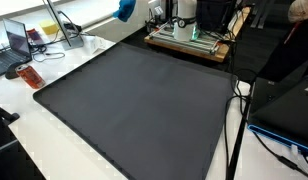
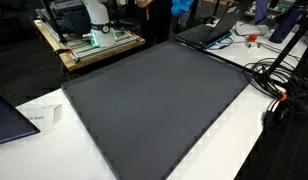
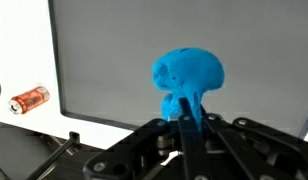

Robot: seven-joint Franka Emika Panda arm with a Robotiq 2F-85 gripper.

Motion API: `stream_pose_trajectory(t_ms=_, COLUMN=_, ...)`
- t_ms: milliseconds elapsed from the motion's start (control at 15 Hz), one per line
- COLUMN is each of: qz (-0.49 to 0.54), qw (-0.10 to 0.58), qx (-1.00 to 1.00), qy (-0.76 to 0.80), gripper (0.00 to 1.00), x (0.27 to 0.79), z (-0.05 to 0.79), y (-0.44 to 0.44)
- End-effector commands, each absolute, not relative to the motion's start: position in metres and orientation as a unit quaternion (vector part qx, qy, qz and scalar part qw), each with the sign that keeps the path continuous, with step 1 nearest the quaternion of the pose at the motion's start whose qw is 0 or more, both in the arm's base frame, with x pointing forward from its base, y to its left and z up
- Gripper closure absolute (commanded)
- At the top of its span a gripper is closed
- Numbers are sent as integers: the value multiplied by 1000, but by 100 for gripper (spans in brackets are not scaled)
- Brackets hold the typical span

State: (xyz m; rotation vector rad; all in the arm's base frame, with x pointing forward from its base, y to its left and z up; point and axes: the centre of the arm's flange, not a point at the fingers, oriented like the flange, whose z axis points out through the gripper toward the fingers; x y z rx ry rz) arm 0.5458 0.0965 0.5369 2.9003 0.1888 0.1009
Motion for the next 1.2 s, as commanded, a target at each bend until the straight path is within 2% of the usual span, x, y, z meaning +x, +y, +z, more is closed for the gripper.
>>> stream_pose_trajectory(t_ms=0, qz=55, qw=136, qx=987, qy=64, gripper=99, x=546, z=569, y=99)
stream_pose_trajectory(t_ms=67, qz=60, qw=139, qx=986, qy=65, gripper=99, x=547, z=575, y=101)
stream_pose_trajectory(t_ms=200, qz=73, qw=145, qx=985, qy=66, gripper=93, x=547, z=588, y=106)
stream_pose_trajectory(t_ms=267, qz=80, qw=150, qx=983, qy=66, gripper=95, x=547, z=594, y=107)
stream_pose_trajectory(t_ms=333, qz=87, qw=154, qx=982, qy=64, gripper=92, x=547, z=599, y=107)
stream_pose_trajectory(t_ms=400, qz=96, qw=160, qx=981, qy=60, gripper=68, x=547, z=605, y=107)
stream_pose_trajectory(t_ms=533, qz=109, qw=166, qx=979, qy=47, gripper=63, x=545, z=614, y=107)
stream_pose_trajectory(t_ms=1133, qz=81, qw=173, qx=982, qy=-9, gripper=1, x=526, z=624, y=109)
